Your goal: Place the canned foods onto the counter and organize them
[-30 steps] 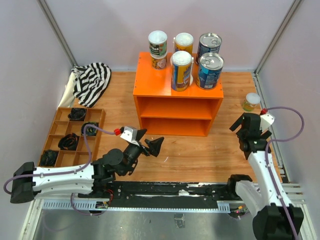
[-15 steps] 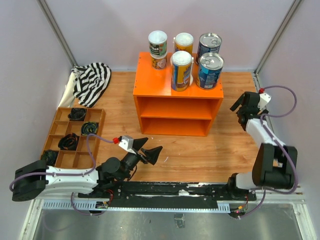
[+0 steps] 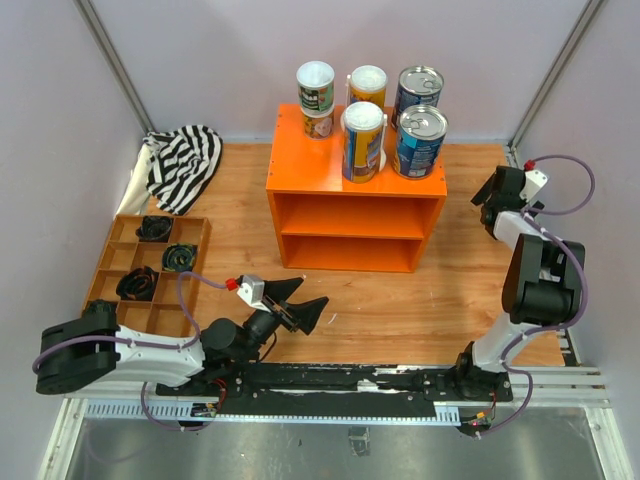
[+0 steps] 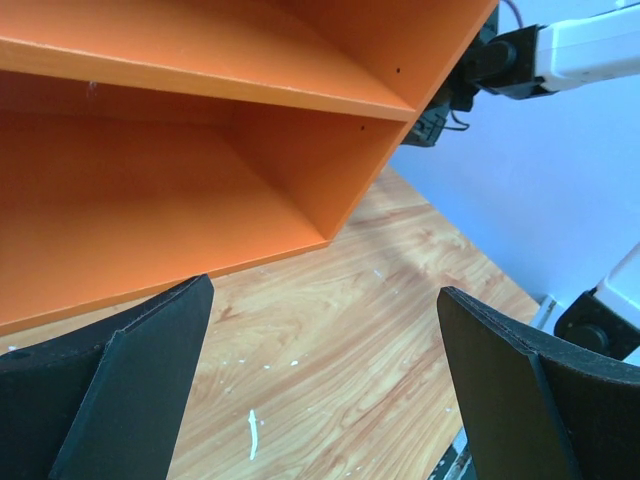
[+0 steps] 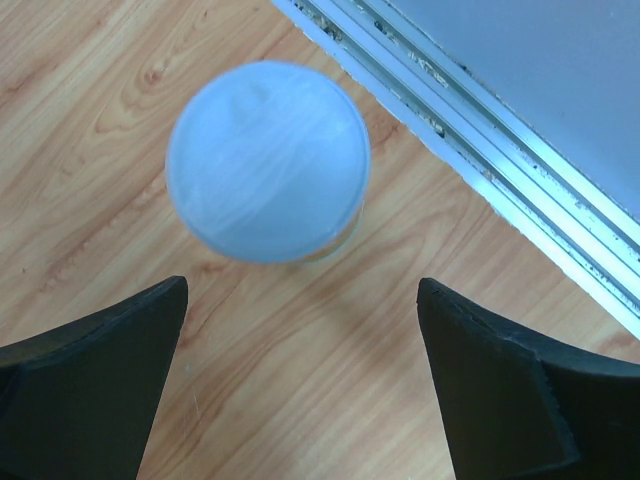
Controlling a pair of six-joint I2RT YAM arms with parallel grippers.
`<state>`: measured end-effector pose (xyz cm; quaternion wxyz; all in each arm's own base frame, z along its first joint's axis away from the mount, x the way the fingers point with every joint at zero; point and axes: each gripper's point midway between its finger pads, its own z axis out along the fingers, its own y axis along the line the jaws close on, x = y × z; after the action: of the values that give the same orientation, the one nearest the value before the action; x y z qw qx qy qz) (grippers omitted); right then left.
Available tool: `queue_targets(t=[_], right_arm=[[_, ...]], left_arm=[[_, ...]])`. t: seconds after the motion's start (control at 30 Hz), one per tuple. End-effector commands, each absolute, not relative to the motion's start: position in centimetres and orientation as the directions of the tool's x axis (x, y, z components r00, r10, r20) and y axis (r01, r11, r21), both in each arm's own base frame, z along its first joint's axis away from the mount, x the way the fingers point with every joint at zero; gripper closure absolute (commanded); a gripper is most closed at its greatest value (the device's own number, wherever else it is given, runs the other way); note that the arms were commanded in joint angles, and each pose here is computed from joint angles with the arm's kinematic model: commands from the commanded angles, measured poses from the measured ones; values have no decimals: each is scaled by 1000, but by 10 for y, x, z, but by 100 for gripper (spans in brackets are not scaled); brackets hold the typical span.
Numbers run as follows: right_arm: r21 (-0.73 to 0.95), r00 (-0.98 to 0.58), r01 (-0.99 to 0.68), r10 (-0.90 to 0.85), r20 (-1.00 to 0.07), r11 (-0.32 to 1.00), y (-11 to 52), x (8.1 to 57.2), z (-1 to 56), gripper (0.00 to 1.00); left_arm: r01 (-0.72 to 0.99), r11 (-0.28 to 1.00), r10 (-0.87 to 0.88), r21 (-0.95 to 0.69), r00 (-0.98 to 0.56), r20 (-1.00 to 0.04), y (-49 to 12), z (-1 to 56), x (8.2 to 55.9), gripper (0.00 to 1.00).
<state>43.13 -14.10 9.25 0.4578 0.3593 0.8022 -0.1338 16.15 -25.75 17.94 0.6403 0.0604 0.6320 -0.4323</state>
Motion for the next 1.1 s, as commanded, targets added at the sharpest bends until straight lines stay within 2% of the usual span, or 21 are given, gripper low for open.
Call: queue_targets(t=[0.0, 0.3, 0.73, 0.8, 0.9, 1.07], right_arm=[[94, -286, 710, 408, -867, 697, -162, 449, 106, 2], [53, -294, 706, 361, -885, 706, -177, 470, 106, 2], [35, -344, 699, 379, -859, 714, -182, 487, 81, 0], [38, -352, 692, 383, -854, 721, -181, 489, 79, 5], [49, -355, 680, 387, -851, 732, -178, 492, 78, 25], [60, -373, 673, 408, -833, 737, -173, 487, 73, 48]], left_arm=[[643, 593, -521, -485, -154, -840, -247, 182, 157, 1], [638, 599, -532, -484, -135, -836, -240, 184, 158, 1], [630, 610, -530, -481, -127, -839, -236, 182, 159, 1], [628, 611, -531, -482, -127, -838, -235, 182, 159, 1], [629, 612, -530, -480, -125, -839, -235, 182, 159, 1], [630, 608, -537, -482, -121, -835, -234, 185, 159, 1]])
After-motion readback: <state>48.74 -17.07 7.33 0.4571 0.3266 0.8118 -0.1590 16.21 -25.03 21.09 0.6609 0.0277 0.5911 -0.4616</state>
